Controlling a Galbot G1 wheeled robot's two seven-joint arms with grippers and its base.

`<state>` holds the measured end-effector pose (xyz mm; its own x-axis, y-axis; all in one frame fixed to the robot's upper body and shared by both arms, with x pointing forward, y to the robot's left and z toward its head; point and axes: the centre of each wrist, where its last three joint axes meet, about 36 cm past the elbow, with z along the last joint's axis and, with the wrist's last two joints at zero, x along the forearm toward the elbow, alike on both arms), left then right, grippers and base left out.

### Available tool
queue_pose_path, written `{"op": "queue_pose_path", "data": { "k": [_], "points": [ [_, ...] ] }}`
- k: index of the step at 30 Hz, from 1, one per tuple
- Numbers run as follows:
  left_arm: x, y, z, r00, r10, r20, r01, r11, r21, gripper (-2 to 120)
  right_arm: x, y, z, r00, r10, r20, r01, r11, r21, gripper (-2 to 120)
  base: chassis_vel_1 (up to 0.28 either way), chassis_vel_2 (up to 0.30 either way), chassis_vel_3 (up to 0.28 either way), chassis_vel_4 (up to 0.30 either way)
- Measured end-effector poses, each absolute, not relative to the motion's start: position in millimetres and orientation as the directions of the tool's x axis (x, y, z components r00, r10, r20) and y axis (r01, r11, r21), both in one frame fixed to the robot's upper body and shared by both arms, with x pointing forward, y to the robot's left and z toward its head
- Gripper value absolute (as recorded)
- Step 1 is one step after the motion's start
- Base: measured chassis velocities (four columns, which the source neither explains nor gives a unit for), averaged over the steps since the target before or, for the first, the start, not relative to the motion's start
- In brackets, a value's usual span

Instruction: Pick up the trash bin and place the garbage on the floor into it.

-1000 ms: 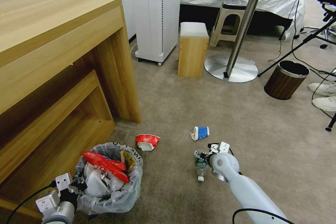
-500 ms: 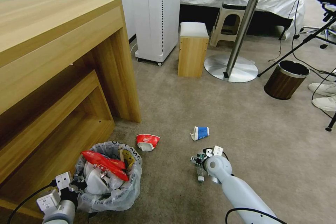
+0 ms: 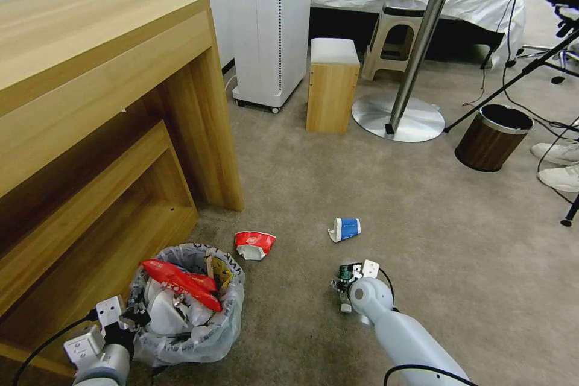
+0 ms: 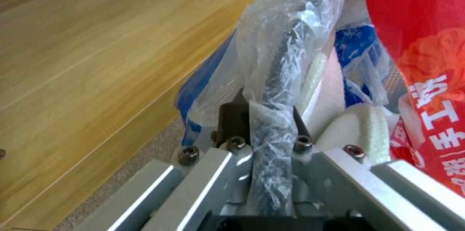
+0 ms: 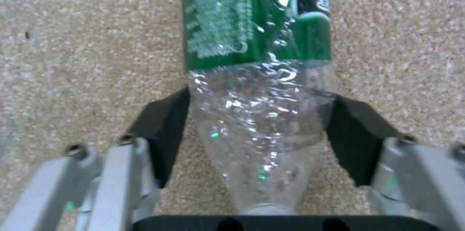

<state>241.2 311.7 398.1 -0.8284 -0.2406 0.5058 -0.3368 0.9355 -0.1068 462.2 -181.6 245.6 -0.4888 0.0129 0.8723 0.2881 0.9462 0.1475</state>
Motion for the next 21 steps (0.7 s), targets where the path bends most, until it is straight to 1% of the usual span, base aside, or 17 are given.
{"op": "queue_pose_path", "data": {
  "k": [2, 3, 6, 7, 9, 10, 11, 13, 14, 15, 17, 18, 19, 20, 21],
  "points": [
    [241, 312, 398, -0.828, -0.24, 0.506, -0.337, 0.936, -0.106, 1, 459, -180, 244, -0.495, 0.018, 0.869, 0.283, 0.949, 0.142, 53, 0.0, 0.0, 0.0, 0.0],
    [241, 312, 398, -0.828, -0.24, 0.506, -0.337, 0.936, -0.106, 1, 459, -180, 244, -0.495, 0.018, 0.869, 0.283, 0.949, 0.142, 53, 0.0, 0.0, 0.0, 0.0],
    [241, 311, 397, -0.829, -0.24, 0.506, -0.336, 0.936, -0.107, 1, 455, -182, 247, -0.511, 0.015, 0.859, 0.268, 0.953, 0.143, 37, 0.0, 0.0, 0.0, 0.0],
    [241, 311, 397, -0.829, -0.24, 0.506, -0.336, 0.936, -0.107, 1, 455, -182, 247, -0.511, 0.015, 0.859, 0.268, 0.953, 0.143, 37, 0.0, 0.0, 0.0, 0.0],
    [241, 311, 396, -0.829, -0.239, 0.506, -0.335, 0.936, -0.106, 1, 454, -184, 249, -0.521, 0.014, 0.854, 0.262, 0.954, 0.144, 33, 0.0, 0.0, 0.0, 0.0],
    [241, 311, 395, -0.829, -0.239, 0.506, -0.335, 0.936, -0.106, 1, 452, -186, 251, -0.531, 0.012, 0.848, 0.257, 0.955, 0.147, 27, 0.0, 0.0, 0.0, 0.0],
    [241, 311, 395, -0.829, -0.239, 0.506, -0.335, 0.936, -0.106, 1, 452, -186, 251, -0.531, 0.012, 0.848, 0.257, 0.955, 0.147, 27, 0.0, 0.0, 0.0, 0.0],
    [242, 311, 395, -0.829, -0.239, 0.505, -0.335, 0.936, -0.107, 1, 447, -193, 260, -0.581, 0.01, 0.814, 0.242, 0.957, 0.161, 21, 0.0, 0.0, 0.0, 0.0],
    [242, 311, 395, -0.829, -0.239, 0.505, -0.334, 0.937, -0.106, 1, 444, -201, 267, -0.628, 0.005, 0.778, 0.237, 0.954, 0.186, 17, 0.0, 0.0, 0.0, 0.0],
    [242, 311, 395, -0.829, -0.239, 0.505, -0.334, 0.937, -0.106, 1, 444, -201, 267, -0.628, 0.005, 0.778, 0.237, 0.954, 0.186, 17, 0.0, 0.0, 0.0, 0.0],
    [243, 312, 395, -0.83, -0.239, 0.504, -0.334, 0.937, -0.106, 1, 440, -212, 284, -0.72, -0.017, 0.694, 0.215, 0.945, 0.245, 13, 0.0, 0.0, 0.0, 0.0],
    [243, 312, 395, -0.83, -0.239, 0.504, -0.334, 0.937, -0.106, 1, 437, -219, 299, -0.791, -0.039, 0.61, 0.172, 0.943, 0.284, 13, 0.0, 0.0, 0.0, 0.0],
    [243, 312, 395, -0.83, -0.239, 0.504, -0.334, 0.937, -0.106, 1, 437, -219, 299, -0.791, -0.039, 0.61, 0.172, 0.943, 0.284, 13, 0.0, 0.0, 0.0, 0.0],
    [243, 312, 395, -0.83, -0.238, 0.504, -0.334, 0.937, -0.107, 1, 434, -227, 321, -0.88, -0.09, 0.466, 0.078, 0.941, 0.329, 13, 0.0, 0.0, 0.0, 0.0],
    [243, 312, 395, -0.83, -0.238, 0.504, -0.334, 0.937, -0.107, 1, 431, -230, 333, -0.911, -0.123, 0.394, 0.021, 0.94, 0.342, 13, 0.0, 0.0, 0.0, 0.0]
  ]
}}
